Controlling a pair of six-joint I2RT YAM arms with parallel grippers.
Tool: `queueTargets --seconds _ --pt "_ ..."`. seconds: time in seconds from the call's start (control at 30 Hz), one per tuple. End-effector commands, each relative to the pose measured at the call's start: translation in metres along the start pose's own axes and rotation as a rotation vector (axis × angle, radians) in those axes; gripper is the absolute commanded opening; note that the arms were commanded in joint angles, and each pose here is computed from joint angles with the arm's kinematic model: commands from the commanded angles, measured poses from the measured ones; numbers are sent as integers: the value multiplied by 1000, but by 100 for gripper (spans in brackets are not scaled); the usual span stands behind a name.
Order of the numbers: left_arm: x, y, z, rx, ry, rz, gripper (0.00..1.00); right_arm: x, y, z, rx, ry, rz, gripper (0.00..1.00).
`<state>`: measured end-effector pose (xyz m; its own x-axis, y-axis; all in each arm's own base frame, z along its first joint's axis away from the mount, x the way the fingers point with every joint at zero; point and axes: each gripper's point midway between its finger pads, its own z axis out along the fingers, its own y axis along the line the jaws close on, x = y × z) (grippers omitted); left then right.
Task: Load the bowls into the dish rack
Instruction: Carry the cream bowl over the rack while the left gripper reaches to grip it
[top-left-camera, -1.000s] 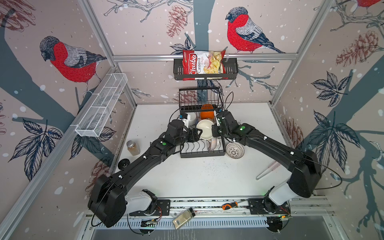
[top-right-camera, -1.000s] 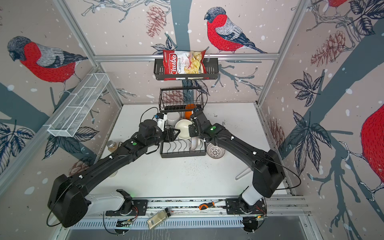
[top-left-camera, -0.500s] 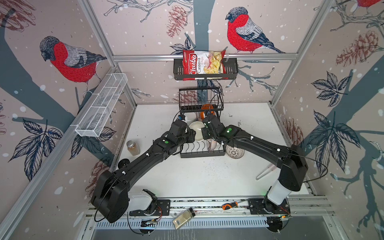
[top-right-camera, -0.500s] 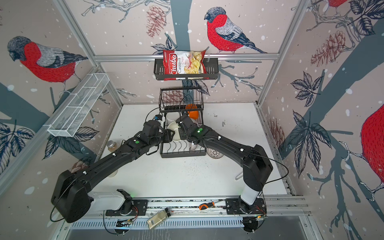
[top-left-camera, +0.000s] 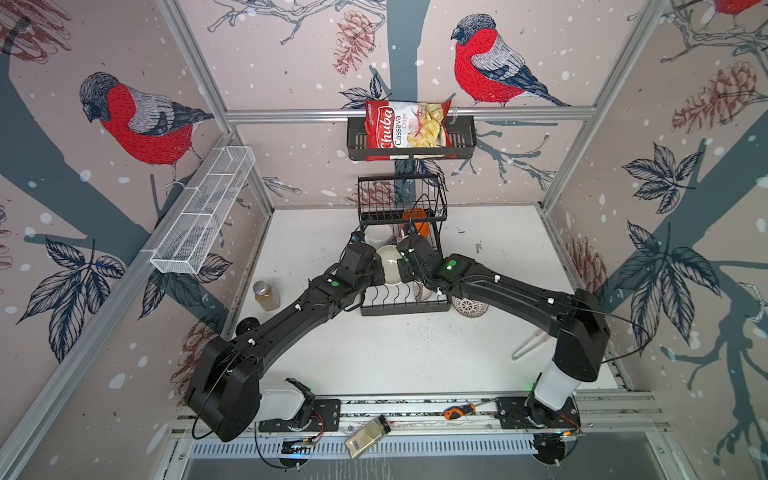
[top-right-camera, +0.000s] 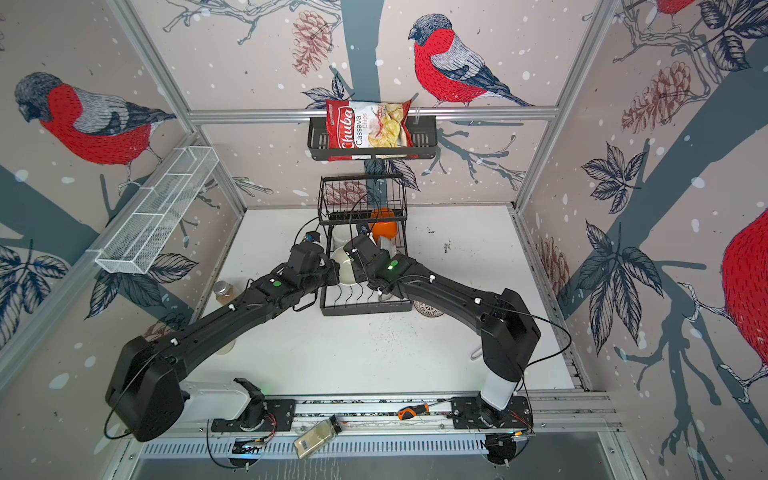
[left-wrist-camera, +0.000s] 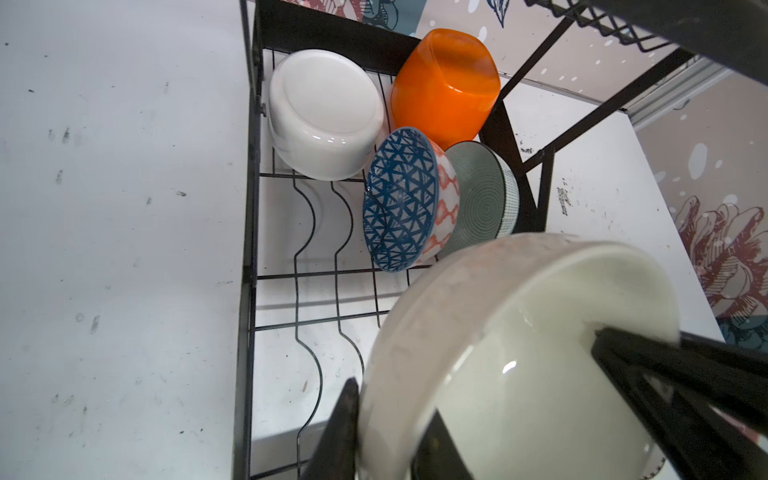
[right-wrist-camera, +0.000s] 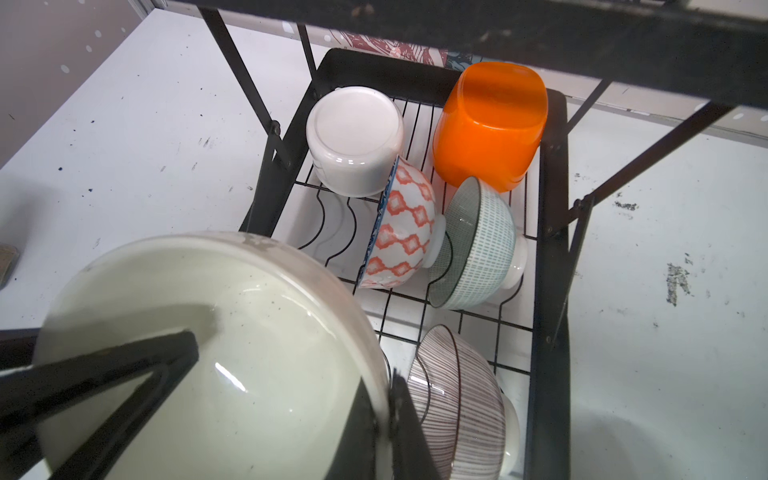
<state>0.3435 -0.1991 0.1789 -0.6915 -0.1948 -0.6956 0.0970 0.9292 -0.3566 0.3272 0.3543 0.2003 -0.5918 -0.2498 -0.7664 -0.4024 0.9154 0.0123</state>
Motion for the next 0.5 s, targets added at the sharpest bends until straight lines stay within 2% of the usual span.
queueTargets --seconds 0.0,0.4,0.47 --pt "-2 -2 1 11 -7 -2 17 -18 11 -1 -45 -74 56 0" --pt "2 -2 3 35 -14 4 0 -14 16 2 -70 -61 52 0" --pt "2 -2 3 40 -12 3 0 -14 16 2 -77 -59 51 0"
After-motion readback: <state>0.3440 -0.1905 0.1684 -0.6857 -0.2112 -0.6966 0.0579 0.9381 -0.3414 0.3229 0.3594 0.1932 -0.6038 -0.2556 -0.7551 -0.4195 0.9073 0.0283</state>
